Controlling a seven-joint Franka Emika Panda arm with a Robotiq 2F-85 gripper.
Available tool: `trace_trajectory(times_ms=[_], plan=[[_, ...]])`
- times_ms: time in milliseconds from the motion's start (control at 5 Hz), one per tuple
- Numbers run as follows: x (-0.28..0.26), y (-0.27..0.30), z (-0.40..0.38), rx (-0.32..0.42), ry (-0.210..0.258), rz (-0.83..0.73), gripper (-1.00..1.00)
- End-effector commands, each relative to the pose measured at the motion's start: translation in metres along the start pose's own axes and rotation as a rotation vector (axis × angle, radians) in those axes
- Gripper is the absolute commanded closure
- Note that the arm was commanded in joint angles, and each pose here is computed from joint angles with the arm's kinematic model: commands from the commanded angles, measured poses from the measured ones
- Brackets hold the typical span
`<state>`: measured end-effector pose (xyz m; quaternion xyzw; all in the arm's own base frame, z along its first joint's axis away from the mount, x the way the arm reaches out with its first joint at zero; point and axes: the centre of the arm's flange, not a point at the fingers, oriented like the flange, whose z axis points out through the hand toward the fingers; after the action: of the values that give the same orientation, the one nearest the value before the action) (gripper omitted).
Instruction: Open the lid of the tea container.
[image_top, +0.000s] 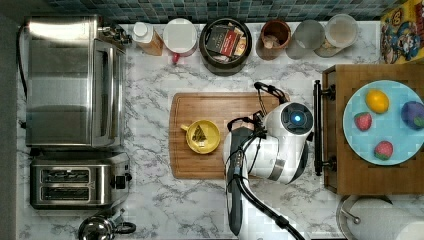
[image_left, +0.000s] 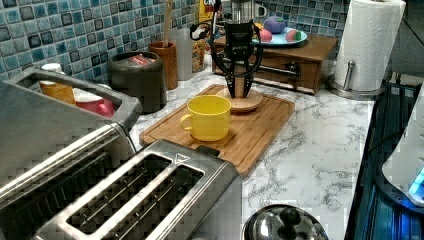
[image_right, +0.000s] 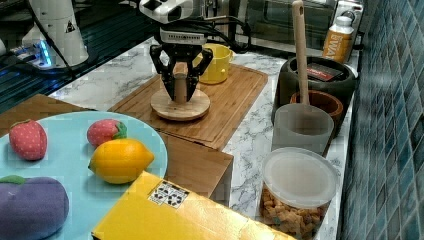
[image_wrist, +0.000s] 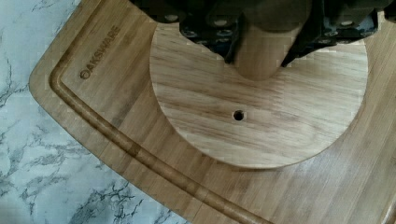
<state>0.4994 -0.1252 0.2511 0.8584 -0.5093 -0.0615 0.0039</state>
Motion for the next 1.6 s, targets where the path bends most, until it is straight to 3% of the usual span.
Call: trace_trajectory(times_ms=[200, 400, 600, 1000, 1200, 1600], plan=[[-0.03, -0.06, -0.11, 0.142, 0.235, -0.161, 1.0], [-0.043, -0.069, -0.15, 0.224, 0.278, -0.239, 1.0], [-0.054, -0.082, -0.186, 0.253, 0.27, -0.31, 1.0], [-0.092, -0.093, -0.256, 0.312, 0.297, -0.404, 1.0], [-0.11, -0.103, -0.289, 0.28, 0.317, -0.426, 1.0], [-0.119, -0.094, -0.321, 0.309, 0.351, -0.416, 1.0]])
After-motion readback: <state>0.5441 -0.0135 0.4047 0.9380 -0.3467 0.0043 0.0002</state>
